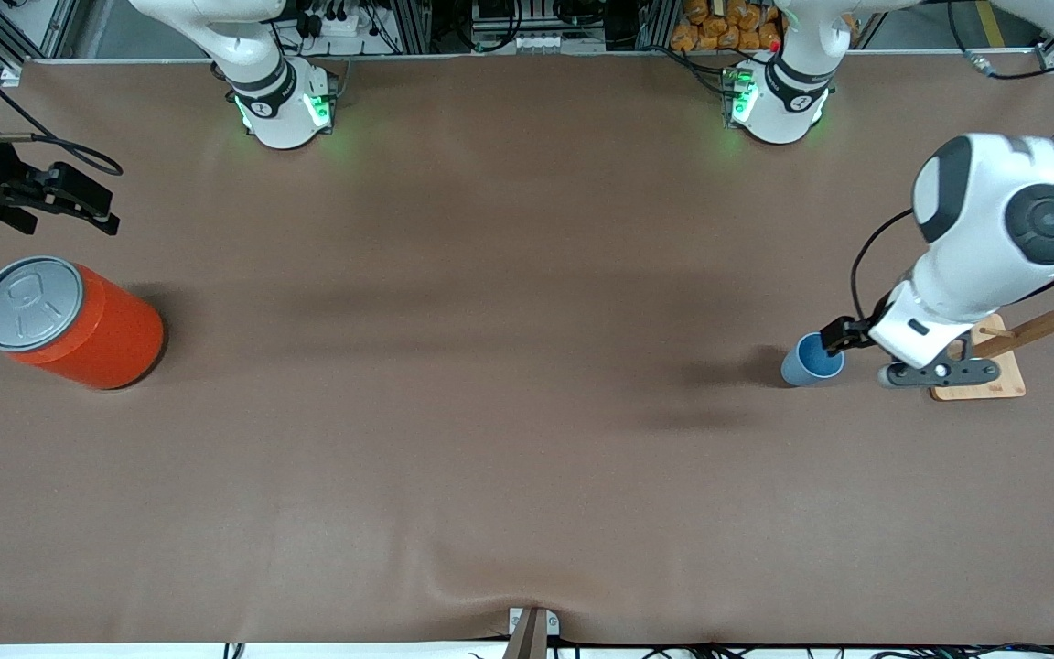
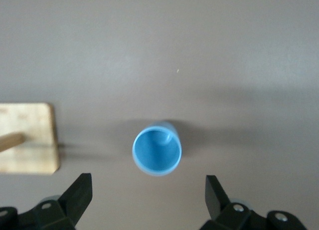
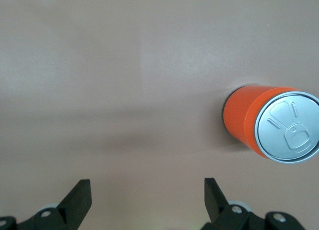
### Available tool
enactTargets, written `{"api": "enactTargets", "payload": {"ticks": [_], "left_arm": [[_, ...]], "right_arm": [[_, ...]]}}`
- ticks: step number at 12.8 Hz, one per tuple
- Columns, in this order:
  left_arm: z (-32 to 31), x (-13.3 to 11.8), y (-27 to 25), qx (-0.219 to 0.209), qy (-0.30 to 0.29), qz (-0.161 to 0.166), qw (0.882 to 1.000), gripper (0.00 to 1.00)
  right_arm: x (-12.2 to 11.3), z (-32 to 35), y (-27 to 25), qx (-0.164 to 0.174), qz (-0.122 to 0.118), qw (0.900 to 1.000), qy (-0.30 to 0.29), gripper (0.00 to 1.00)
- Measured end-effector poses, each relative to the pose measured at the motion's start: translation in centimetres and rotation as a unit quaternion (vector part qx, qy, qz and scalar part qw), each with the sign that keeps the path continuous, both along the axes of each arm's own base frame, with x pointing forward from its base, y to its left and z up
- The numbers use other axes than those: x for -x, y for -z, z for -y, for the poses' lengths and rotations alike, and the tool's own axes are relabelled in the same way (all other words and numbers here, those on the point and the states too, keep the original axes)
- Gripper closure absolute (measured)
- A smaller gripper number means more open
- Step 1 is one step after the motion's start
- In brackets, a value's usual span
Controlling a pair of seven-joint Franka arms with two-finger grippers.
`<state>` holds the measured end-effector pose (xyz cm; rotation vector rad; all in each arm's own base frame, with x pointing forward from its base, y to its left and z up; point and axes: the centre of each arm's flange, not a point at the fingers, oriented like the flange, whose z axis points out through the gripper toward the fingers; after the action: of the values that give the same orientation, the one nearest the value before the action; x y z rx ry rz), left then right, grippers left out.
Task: Flip cup
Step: 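Open the left gripper and lift it off the cup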
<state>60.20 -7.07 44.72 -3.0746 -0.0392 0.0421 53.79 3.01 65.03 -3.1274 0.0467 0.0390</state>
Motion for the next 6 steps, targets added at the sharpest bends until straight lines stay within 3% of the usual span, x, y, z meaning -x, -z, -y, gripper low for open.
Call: {"api": "enactTargets", "payload": {"ticks": [4,6], "left_arm": [[-0.7,0.7,-8.8,-0.010,-0.010,-0.037,0.999,0.00],[-0.9,1.6,-12.4,-0.012,-0.013,-0.032,0.999,0.00]], "right_arm": [[0.0,0.0,0.0,0.000,0.000,1.000,0.000,0.00],[0.0,0.0,0.0,0.000,0.000,1.000,0.000,0.00]]}}
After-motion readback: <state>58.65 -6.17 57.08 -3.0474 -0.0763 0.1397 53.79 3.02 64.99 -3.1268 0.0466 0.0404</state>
